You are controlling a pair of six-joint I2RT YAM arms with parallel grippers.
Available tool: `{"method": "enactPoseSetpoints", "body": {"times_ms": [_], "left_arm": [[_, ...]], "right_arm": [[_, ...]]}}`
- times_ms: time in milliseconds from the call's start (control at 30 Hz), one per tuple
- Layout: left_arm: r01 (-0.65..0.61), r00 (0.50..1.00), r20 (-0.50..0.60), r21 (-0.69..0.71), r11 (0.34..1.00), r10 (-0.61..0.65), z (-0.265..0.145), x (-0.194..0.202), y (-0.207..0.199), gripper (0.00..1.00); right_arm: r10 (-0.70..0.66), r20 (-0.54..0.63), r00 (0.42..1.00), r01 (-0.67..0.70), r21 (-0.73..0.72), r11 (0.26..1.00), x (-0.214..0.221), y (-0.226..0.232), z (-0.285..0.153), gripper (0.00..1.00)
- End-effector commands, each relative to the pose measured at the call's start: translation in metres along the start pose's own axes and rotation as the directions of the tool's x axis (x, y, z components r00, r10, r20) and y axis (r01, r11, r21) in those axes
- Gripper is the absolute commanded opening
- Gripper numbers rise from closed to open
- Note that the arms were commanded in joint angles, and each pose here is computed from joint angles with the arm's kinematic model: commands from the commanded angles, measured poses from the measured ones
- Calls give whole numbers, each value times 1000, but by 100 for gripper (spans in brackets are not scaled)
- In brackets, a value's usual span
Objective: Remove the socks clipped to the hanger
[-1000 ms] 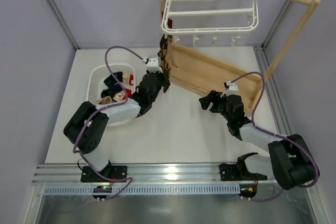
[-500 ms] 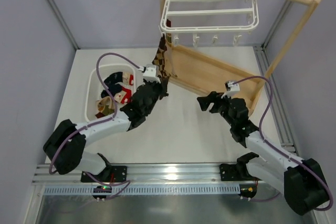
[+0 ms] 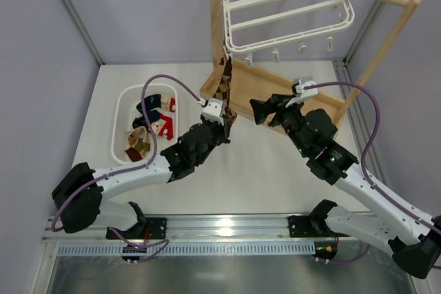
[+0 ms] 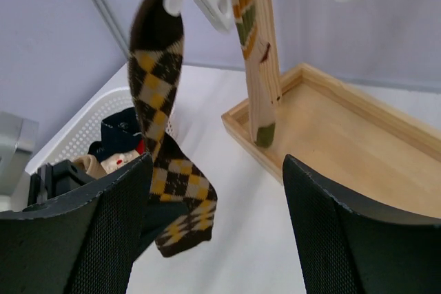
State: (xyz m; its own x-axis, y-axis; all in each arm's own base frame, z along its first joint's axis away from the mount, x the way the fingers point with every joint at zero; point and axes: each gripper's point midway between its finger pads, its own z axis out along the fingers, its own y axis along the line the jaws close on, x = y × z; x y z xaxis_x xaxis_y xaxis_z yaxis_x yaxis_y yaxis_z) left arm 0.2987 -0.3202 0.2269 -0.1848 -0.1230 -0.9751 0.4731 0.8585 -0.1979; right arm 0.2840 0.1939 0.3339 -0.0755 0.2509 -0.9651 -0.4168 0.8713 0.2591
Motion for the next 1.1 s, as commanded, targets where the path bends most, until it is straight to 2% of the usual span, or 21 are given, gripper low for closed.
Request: {"method": "enactPoseSetpoints", "body": {"times_ms": [0,300,600,1067], "left_arm": [[9,999,44,17,1000,-10,-12,-16,-5,0],[3,1000,4,101,995,-3,-23,-8,-33,0],[-22,1000,-5,116,993,23,-26,-2,-47,0],[-23,999,34,115,993,19,-36,-15,-46,0]], "right_arm": [[-101,-16,995,101,14,995,-18,11,11,77],[-196,4,981,195,34,980,-60,43,47,77],[-206,22,978,205,44,978,-85,59,48,77],[-280,-93,956,292,177,940,-73,56,94,77]]}}
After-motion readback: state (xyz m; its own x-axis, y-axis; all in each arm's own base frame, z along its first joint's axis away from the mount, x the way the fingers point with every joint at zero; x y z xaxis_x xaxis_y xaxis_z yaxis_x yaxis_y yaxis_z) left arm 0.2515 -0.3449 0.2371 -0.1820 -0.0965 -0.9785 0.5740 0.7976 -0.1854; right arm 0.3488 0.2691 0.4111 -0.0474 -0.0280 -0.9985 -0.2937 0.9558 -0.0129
